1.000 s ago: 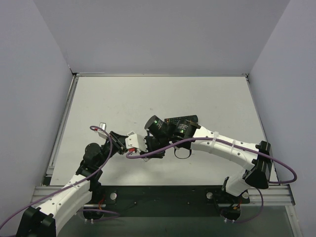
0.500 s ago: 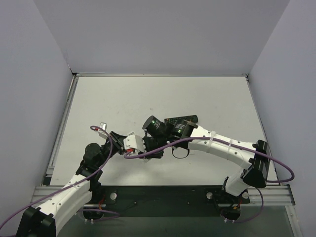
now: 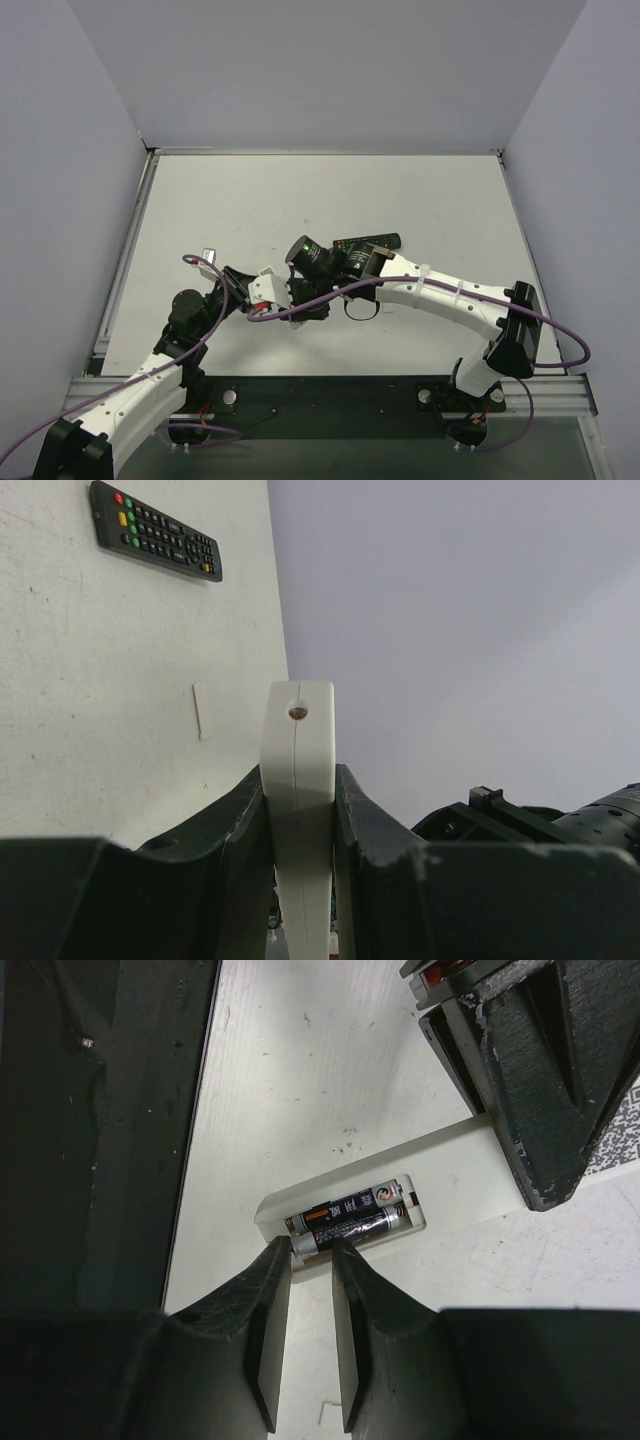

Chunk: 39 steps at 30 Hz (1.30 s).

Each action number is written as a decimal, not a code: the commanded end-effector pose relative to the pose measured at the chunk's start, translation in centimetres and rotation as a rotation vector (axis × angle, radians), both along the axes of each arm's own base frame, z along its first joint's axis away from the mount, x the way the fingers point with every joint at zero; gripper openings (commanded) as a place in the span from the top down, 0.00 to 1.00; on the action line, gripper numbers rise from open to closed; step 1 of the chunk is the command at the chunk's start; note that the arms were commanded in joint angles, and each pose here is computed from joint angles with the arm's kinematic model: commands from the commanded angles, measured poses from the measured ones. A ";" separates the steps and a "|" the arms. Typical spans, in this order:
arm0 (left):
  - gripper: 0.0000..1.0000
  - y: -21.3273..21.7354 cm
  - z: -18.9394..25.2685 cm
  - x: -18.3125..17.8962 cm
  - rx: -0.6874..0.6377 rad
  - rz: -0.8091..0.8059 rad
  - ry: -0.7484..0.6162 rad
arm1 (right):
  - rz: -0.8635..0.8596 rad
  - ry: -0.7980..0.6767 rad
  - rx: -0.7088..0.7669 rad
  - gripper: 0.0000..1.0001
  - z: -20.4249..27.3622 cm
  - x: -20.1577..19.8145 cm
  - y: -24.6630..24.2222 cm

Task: Load the batteries into the remote control
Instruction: Load the battery into the remote control.

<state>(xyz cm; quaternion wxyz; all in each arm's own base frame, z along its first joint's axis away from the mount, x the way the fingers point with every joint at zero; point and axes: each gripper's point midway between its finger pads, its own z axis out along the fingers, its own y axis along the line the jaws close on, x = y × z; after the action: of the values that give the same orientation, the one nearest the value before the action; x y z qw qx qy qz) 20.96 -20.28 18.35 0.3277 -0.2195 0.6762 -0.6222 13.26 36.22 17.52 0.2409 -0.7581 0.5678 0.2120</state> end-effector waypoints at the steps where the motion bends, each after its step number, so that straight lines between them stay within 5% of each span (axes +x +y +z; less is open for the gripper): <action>1: 1.00 -0.3 5.1 -0.1 -0.074 -0.019 -0.130 | 0.014 -0.003 -0.015 0.82 -0.1 0.0 0.3; 30: 1.00 -0.2 6.3 -0.6 -0.110 -0.027 -0.148 | -0.140 -0.041 -0.089 1.00 -4.7 3.6 1.6; 37: 1.00 0.3 2.4 0.6 0.048 0.034 -0.141 | -0.322 -0.006 0.031 1.00 -0.4 4.2 1.7; 39: 1.00 0.8 0.5 1.1 0.087 0.069 -0.110 | -0.433 -0.008 0.078 0.82 1.4 5.4 0.6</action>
<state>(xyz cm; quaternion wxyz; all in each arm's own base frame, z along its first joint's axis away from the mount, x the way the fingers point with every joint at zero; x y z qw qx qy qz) 21.68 -19.35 15.58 0.3497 -0.2284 0.7096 -0.5675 15.98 37.60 14.48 0.2400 -0.7000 0.6493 0.1754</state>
